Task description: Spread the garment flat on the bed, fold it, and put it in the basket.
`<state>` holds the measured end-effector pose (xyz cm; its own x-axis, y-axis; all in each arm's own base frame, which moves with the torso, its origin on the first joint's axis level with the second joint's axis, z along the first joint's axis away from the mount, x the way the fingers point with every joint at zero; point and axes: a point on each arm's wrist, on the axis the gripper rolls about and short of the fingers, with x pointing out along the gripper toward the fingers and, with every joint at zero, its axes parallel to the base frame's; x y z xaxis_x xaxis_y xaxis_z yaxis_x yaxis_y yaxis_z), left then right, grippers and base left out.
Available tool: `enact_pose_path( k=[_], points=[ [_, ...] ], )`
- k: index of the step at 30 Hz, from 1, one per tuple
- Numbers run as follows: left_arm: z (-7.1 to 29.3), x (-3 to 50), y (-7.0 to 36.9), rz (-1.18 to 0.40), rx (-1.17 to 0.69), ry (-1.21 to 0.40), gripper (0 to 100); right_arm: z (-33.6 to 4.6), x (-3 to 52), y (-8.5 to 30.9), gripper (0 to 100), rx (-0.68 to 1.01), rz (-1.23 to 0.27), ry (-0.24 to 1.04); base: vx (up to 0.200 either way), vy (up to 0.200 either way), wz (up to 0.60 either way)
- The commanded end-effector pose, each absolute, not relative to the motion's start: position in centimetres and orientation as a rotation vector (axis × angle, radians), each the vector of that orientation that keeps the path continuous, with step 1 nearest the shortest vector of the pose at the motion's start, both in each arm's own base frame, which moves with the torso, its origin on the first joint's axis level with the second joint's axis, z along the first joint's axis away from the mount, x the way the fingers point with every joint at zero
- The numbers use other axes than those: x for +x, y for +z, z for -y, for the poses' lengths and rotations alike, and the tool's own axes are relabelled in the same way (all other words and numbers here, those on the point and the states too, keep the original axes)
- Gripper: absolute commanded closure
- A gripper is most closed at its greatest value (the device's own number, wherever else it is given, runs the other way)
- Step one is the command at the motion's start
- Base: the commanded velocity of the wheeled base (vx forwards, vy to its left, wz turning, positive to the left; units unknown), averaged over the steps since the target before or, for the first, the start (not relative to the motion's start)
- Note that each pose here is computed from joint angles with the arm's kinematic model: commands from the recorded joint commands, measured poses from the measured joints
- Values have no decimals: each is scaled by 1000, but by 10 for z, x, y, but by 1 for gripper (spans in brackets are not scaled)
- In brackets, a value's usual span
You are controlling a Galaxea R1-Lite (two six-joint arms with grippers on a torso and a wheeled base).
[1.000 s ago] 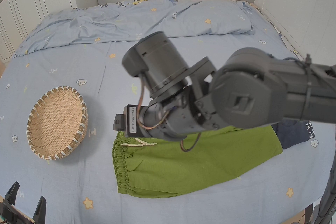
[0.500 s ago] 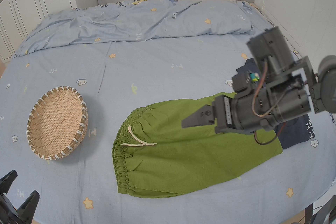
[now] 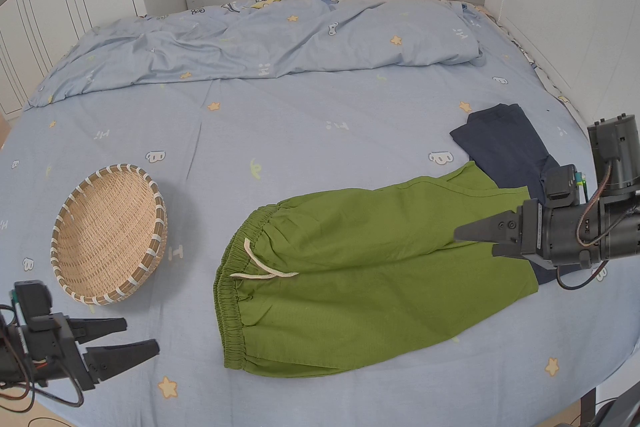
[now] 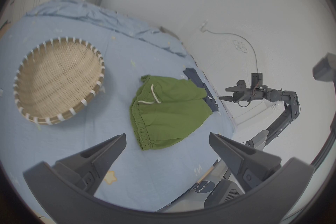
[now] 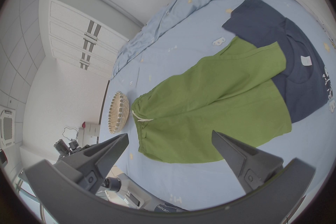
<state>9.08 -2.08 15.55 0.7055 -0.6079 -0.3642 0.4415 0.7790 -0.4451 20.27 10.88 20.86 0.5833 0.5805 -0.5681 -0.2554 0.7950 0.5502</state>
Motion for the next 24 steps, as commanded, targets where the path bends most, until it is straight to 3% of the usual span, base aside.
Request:
enact_pose_path(
  k=[1,12,24],
  points=[
    [30,169,103,-826,-478,-649,0,-70,198,202,0,507,-726,410,0,0,0],
    [33,188,54,-1009,-392,-659,0,-67,202,199,0,513,-731,390,0,0,0],
    [54,206,40,-1033,-461,-684,0,-69,202,198,0,510,-736,397,0,0,0]
  ],
)
